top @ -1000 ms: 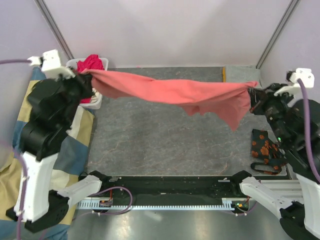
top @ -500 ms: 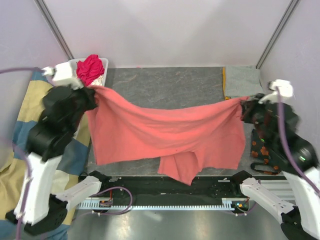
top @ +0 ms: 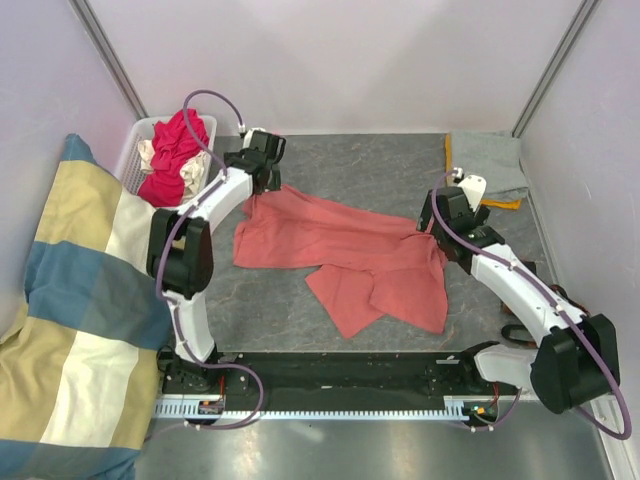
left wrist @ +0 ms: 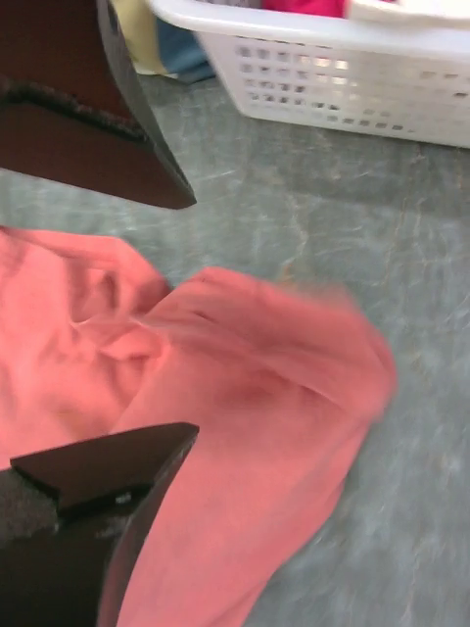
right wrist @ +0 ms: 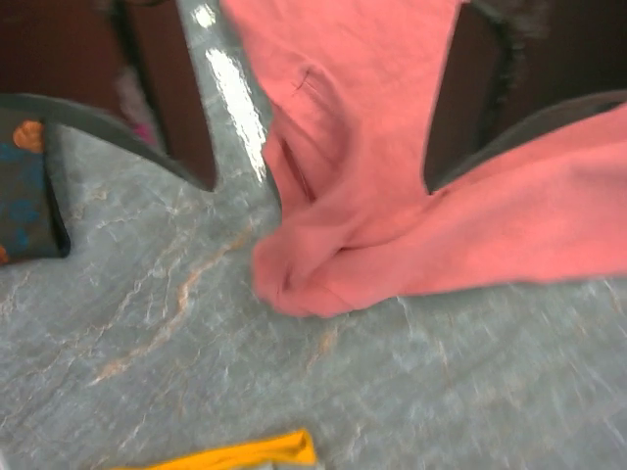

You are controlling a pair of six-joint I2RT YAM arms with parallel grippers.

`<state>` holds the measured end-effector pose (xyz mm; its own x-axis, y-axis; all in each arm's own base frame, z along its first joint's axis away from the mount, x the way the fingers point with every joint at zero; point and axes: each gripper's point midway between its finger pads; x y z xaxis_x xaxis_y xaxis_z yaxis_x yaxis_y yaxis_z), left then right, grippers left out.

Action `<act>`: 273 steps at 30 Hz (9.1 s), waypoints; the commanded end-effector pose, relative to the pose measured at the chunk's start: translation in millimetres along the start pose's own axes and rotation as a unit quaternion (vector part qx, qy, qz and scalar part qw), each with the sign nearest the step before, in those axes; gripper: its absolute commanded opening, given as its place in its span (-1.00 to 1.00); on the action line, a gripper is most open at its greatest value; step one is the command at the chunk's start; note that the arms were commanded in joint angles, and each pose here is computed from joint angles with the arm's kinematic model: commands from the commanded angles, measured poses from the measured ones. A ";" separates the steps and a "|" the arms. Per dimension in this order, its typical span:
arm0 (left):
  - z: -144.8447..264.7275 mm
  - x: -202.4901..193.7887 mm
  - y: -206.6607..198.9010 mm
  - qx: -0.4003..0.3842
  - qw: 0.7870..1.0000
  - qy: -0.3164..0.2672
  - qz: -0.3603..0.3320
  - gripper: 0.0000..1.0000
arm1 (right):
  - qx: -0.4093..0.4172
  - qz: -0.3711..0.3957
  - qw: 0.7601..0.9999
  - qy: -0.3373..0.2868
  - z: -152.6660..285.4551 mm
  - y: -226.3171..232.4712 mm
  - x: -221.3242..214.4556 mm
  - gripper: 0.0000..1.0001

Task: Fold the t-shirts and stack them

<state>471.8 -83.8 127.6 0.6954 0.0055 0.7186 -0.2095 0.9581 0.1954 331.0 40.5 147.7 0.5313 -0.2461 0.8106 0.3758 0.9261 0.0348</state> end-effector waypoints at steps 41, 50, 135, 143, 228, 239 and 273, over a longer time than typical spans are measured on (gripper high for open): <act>25.8 -198.9 49.7 0.013 0.970 0.150 0.193 0.15 | 0.105 -0.040 0.994 0.012 78.8 -22.4 -16.9 0.91; 20.5 -189.7 49.2 0.016 0.973 0.140 0.183 -0.96 | 0.106 -0.043 0.993 0.021 77.4 -20.8 -21.4 0.92; -70.2 -49.0 87.9 -0.044 0.944 0.105 0.311 -0.96 | 0.038 -0.069 0.990 0.115 134.4 54.3 -233.6 0.65; -70.1 -48.7 90.4 -0.039 0.944 0.103 0.310 -0.96 | 0.027 -0.056 0.991 0.119 128.3 51.5 -245.6 0.56; 396.4 135.6 145.5 -0.312 0.885 -0.289 0.188 -0.96 | 0.127 -0.121 0.936 -0.304 323.7 -73.0 240.6 -1.00; 401.5 176.3 149.7 -0.314 0.861 -0.338 0.212 -0.96 | 0.156 -0.101 0.912 -0.367 371.4 -33.4 304.8 -1.00; 319.7 127.8 121.1 -0.313 0.899 -0.243 0.189 -0.96 | 0.129 0.075 0.940 -0.308 190.8 155.2 301.8 -1.00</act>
<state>309.4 -61.3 441.7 0.3052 0.4243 0.8525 0.1258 0.8695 -0.4777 389.7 212.4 463.0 0.0637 0.2188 0.9737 0.1009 0.9692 -0.2245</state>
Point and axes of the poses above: each gripper's point midway between its finger pads, its own z axis back along the fingers, its own y axis along the line the jaws close on, x = y × z, and after that the axes turned 1 degree about -z, right-handed
